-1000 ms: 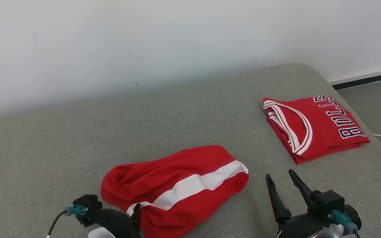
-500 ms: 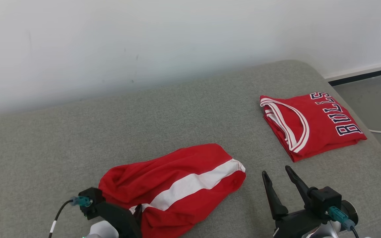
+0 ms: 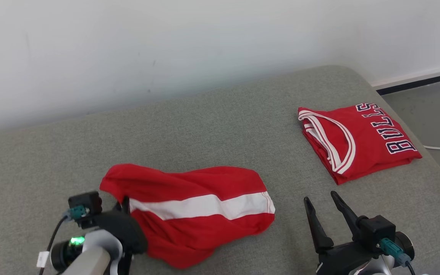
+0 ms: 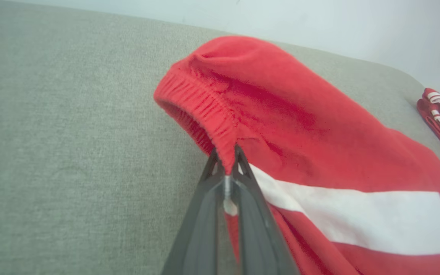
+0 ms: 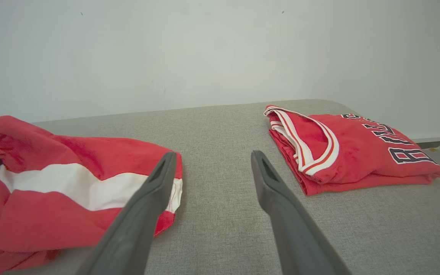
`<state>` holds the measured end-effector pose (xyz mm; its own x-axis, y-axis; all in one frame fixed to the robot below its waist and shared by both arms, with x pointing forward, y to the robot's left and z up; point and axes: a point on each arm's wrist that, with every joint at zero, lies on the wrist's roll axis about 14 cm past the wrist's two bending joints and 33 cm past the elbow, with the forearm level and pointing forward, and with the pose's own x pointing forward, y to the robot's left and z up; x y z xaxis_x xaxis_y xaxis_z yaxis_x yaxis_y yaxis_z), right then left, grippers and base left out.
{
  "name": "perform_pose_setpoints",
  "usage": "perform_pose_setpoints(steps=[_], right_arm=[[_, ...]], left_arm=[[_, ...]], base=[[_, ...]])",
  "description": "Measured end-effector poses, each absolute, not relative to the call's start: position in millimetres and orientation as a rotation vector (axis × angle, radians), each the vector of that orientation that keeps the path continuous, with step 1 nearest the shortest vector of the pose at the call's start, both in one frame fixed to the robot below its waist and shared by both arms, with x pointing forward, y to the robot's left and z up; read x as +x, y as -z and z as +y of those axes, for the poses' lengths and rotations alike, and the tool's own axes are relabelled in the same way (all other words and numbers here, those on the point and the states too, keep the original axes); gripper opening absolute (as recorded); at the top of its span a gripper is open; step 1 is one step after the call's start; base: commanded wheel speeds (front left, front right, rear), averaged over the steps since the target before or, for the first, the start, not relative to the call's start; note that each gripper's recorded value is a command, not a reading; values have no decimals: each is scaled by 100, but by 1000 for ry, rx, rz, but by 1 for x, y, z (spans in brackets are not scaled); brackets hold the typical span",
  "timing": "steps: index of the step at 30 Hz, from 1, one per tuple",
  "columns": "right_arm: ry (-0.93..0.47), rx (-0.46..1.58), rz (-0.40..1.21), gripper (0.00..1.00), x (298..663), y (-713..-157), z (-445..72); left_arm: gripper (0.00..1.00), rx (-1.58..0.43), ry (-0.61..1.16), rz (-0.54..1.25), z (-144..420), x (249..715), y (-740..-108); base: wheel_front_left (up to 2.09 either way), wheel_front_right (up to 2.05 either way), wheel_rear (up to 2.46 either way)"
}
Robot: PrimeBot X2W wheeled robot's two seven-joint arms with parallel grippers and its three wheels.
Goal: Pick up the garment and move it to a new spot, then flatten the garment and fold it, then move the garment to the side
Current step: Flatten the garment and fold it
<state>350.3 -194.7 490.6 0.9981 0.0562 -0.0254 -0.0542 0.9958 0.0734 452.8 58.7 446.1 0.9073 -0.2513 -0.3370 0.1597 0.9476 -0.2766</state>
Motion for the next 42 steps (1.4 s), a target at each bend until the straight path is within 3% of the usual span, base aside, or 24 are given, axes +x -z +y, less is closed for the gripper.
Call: perform_pose_setpoints(steps=[7, 20, 28, 29, 30, 42], right_arm=[[-65, 75, 26, 100, 352, -491, -191], [-91, 73, 31, 100, 349, -490, -183], [-142, 74, 22, 100, 354, -494, -165], [-145, 74, 22, 100, 355, -494, -164], [-146, 75, 22, 100, 355, -494, -163], [-105, 71, -3, 100, 355, -501, -180]], left_arm=[[0, -295, 236, 192, 56, 474, -495], [0, -557, 297, 505, 67, 392, -446], [0, -361, 211, 503, 114, 365, -439], [59, -341, 210, 485, 114, 365, -440], [100, -320, 213, 474, 114, 365, -440], [100, -297, 131, 127, 133, 390, -489]], base=[[0, 0, 0], [0, 0, 0], [0, 0, 0], [0, 0, 0], [0, 0, 0], [0, 0, 0]])
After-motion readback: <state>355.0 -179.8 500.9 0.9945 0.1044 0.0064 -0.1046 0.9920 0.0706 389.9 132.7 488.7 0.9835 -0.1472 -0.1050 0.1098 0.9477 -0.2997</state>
